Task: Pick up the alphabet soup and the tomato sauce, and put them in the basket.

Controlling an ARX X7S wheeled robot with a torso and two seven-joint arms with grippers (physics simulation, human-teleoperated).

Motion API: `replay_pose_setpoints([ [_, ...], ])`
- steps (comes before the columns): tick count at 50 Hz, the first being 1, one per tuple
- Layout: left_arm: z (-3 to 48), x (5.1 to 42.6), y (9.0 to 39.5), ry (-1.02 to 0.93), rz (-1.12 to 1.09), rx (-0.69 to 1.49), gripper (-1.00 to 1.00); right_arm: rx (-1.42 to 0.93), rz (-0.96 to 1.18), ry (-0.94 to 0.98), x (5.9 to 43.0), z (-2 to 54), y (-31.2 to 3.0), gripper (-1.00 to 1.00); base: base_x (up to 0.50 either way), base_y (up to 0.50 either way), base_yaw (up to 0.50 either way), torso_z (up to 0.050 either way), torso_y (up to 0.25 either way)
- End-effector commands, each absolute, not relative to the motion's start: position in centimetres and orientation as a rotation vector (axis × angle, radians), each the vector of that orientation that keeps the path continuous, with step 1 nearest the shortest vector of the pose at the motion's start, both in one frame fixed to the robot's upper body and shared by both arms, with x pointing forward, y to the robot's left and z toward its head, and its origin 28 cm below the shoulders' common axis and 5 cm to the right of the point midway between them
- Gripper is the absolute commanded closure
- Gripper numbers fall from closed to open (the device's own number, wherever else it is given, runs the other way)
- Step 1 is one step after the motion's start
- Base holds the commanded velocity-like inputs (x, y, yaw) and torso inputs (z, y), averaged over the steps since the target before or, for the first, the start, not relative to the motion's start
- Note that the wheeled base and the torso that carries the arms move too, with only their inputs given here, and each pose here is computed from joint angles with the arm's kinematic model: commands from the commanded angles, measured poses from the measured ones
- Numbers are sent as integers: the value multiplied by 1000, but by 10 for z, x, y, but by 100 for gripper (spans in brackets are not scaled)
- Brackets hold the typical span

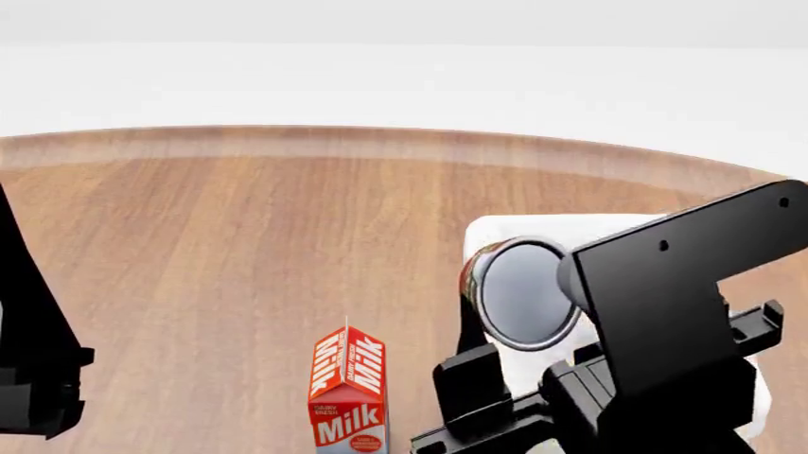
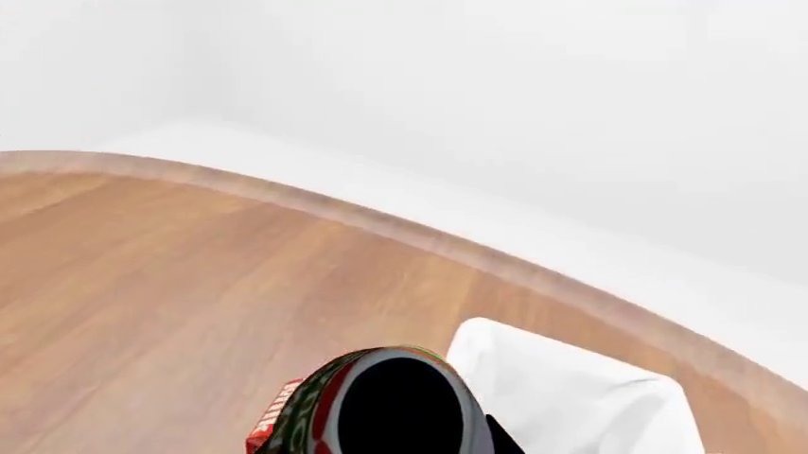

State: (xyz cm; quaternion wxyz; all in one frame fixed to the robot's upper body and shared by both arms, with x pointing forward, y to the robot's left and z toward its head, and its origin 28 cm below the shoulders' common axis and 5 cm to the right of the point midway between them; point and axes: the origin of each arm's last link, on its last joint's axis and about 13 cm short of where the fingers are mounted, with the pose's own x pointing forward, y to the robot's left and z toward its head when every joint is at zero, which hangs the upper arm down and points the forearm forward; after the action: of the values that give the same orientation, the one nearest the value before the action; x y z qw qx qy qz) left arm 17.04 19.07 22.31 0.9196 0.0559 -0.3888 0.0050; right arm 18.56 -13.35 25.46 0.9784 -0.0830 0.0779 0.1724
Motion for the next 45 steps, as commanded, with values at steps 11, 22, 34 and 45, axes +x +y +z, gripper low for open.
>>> replay_pose_setpoints([
  [11, 222, 170, 191, -797, 11, 109, -100, -135, 200, 101, 261, 260, -146, 100, 0, 0, 0, 0, 0],
  [22, 225, 171, 191, -802, 9, 113, -100, -96, 126, 152, 304, 252, -154, 100, 0, 0, 0, 0, 0],
  [34, 225, 171, 191, -805, 9, 111, -100, -30, 50, 183, 340, 239, -161, 100, 0, 0, 0, 0, 0],
  [45, 224, 171, 190, -805, 8, 108, -100, 4, -15, 214, 362, 227, -164, 100, 0, 0, 0, 0, 0],
])
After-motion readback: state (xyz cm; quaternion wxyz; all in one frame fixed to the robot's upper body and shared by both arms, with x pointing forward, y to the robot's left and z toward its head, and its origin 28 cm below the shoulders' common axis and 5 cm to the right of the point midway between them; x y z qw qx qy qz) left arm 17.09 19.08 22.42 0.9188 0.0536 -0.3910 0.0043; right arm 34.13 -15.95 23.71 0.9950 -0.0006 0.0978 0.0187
